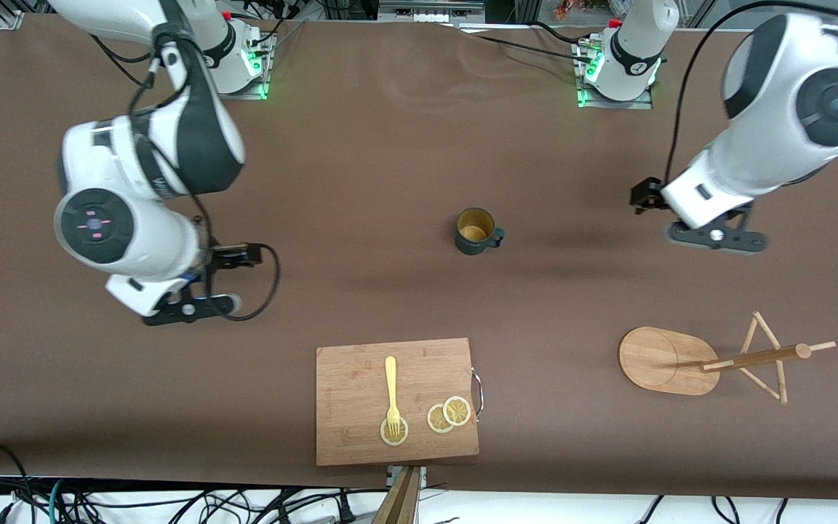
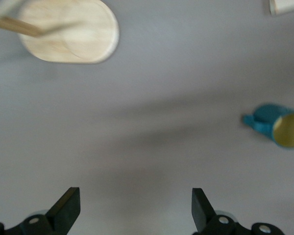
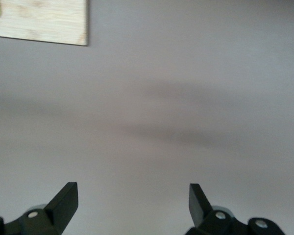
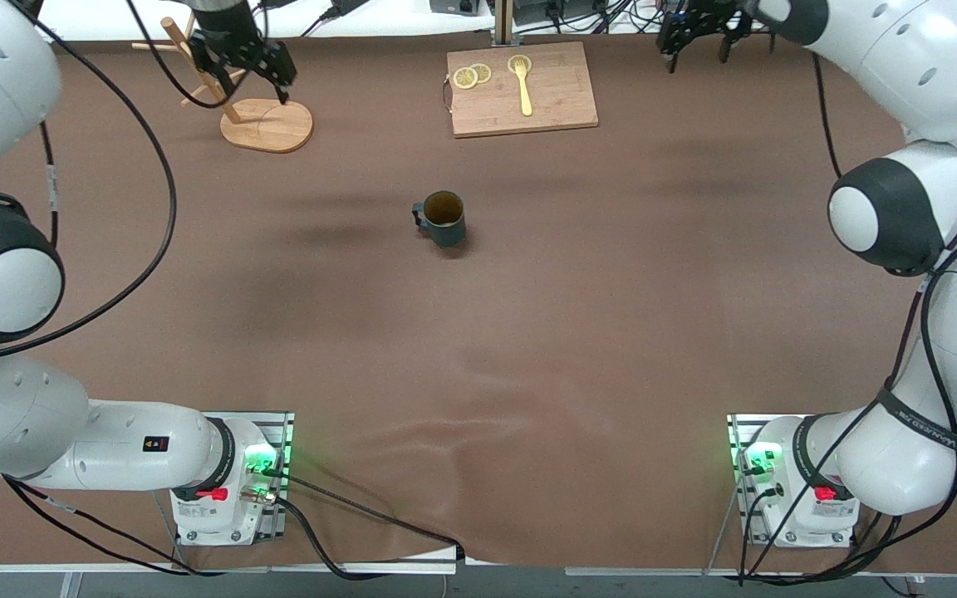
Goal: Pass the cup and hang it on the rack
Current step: 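Move the left gripper toward the mug while the right gripper retracts, then grasp the teal mug's handle with the left gripper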
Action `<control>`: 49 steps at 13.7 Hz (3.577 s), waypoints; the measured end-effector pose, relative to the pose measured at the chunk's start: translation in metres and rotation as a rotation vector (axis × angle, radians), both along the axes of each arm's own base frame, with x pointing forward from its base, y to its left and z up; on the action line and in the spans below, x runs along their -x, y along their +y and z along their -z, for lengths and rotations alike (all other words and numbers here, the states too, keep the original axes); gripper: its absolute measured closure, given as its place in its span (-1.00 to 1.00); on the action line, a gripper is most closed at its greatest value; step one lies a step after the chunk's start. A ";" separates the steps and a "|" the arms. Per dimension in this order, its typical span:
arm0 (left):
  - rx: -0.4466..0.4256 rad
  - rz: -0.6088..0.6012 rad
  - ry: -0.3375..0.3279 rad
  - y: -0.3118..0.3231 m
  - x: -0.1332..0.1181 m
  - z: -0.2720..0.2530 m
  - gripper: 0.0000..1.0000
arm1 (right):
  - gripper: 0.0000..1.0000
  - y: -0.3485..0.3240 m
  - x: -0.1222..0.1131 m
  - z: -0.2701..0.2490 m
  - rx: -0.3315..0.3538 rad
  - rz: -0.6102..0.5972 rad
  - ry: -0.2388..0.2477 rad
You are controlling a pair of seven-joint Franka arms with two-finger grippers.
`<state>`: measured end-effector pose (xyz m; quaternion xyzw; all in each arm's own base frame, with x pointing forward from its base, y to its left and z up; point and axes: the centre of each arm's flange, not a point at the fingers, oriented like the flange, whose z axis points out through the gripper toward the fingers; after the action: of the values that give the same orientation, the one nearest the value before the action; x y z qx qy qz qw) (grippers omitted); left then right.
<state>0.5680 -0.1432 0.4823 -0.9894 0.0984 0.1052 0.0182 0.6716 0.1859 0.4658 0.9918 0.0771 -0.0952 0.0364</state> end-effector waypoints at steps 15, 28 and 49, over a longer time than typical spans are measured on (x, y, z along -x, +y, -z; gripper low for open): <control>0.716 0.738 -0.275 0.002 0.006 0.189 -1.00 | -1.00 -0.254 0.076 -0.172 -0.084 0.243 -0.177; 1.212 0.948 -0.830 -0.027 0.072 0.362 -1.00 | -1.00 -0.239 0.084 -0.168 -0.055 0.083 -0.143; 1.607 0.549 -0.867 0.032 0.061 0.353 0.58 | -1.00 -0.223 0.081 -0.162 -0.046 0.073 -0.132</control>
<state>0.5068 -0.1117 0.1298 -0.6013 0.3549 -0.3779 -0.6080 0.5910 -0.0376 0.6283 0.9987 0.0403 -0.0289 0.0151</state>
